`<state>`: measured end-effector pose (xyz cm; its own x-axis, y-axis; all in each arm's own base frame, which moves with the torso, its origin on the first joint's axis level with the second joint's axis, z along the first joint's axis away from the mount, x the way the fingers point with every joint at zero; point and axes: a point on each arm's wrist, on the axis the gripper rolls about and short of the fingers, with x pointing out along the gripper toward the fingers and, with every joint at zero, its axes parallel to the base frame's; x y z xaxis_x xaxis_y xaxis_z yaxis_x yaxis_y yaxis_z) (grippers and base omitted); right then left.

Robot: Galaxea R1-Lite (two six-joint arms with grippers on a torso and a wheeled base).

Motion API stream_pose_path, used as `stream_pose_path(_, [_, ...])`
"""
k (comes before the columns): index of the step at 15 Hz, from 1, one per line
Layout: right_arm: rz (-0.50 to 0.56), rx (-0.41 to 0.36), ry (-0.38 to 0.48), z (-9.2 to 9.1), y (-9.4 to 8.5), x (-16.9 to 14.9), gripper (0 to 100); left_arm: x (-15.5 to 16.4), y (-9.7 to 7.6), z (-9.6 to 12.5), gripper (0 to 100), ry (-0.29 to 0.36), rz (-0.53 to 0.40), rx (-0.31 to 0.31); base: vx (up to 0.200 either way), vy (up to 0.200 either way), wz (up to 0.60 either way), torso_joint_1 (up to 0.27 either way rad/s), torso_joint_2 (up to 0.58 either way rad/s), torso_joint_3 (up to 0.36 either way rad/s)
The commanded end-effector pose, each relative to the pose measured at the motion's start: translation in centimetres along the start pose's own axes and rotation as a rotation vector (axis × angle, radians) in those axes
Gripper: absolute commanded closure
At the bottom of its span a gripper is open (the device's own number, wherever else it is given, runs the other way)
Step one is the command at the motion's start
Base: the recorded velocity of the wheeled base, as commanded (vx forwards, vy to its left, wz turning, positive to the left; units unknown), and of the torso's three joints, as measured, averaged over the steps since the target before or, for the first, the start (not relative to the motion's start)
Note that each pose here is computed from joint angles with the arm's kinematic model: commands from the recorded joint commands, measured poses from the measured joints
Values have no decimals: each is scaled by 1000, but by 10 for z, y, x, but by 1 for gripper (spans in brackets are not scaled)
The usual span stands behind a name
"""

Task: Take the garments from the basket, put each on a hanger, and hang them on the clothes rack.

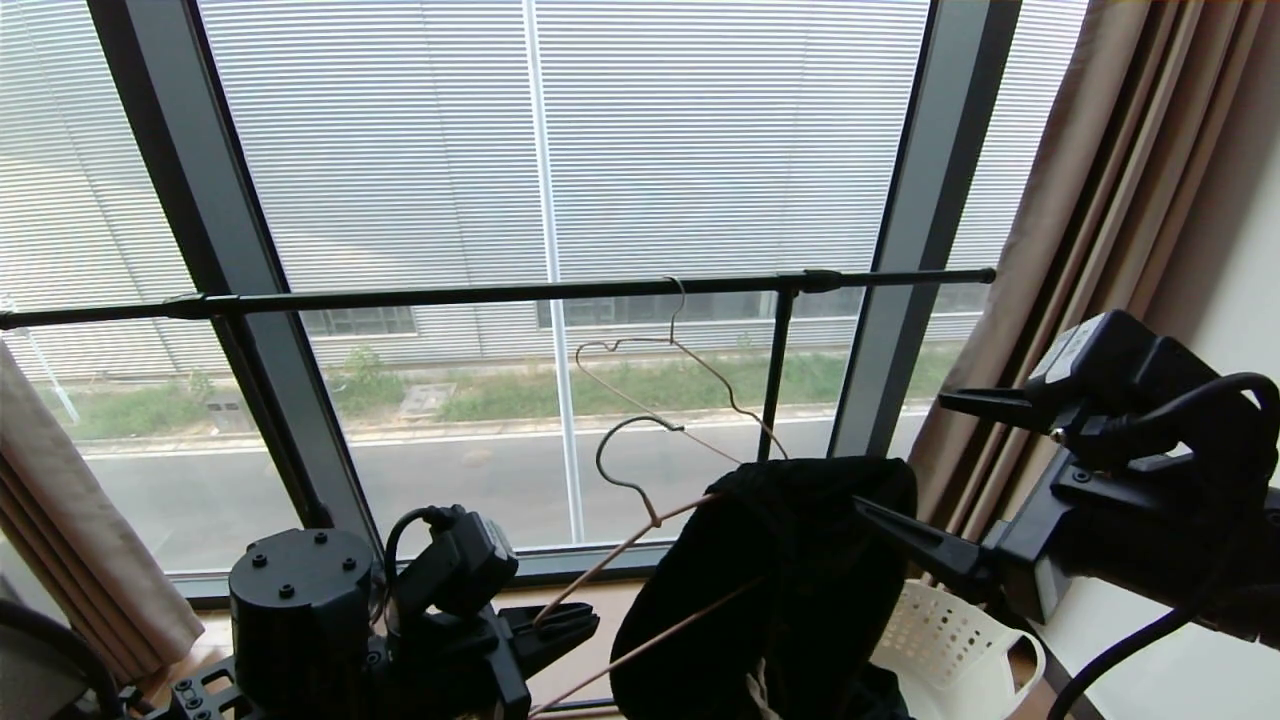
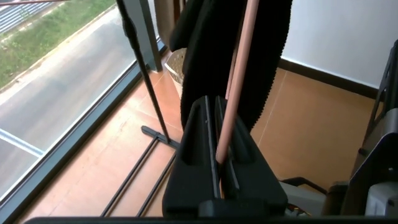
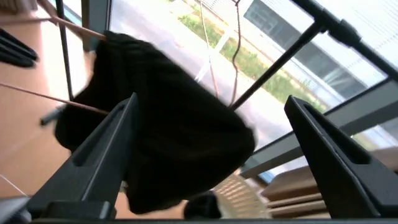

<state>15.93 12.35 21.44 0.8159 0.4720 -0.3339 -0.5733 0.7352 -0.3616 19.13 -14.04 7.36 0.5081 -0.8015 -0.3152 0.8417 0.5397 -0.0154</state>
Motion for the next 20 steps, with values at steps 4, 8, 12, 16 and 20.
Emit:
stream_pose_path(4, [250, -181, 55, -1, -55, 1, 0, -3, -3, -8, 100, 16, -16, 33, 0, 0, 0, 0, 0, 0])
stream_pose_path(8, [458, -291, 141, 8, -83, 44, 0, -2, -5, -8, 100, 7, -81, 40, 0, 0, 0, 0, 0, 0])
stream_pose_path(12, [656, -276, 229, 17, -81, 76, 0, 1, -5, -8, 100, 1, -87, 51, 0, 0, 0, 0, 0, 0])
stream_pose_path(16, [703, -276, 249, 16, -70, 93, 0, 3, -6, -8, 100, -8, -90, 57, 0, 0, 0, 0, 0, 0])
stream_pose_path(20, [693, -279, 302, 11, -65, 108, 0, 6, -5, -9, 100, -17, -89, 59, 0, 0, 0, 0, 0, 0])
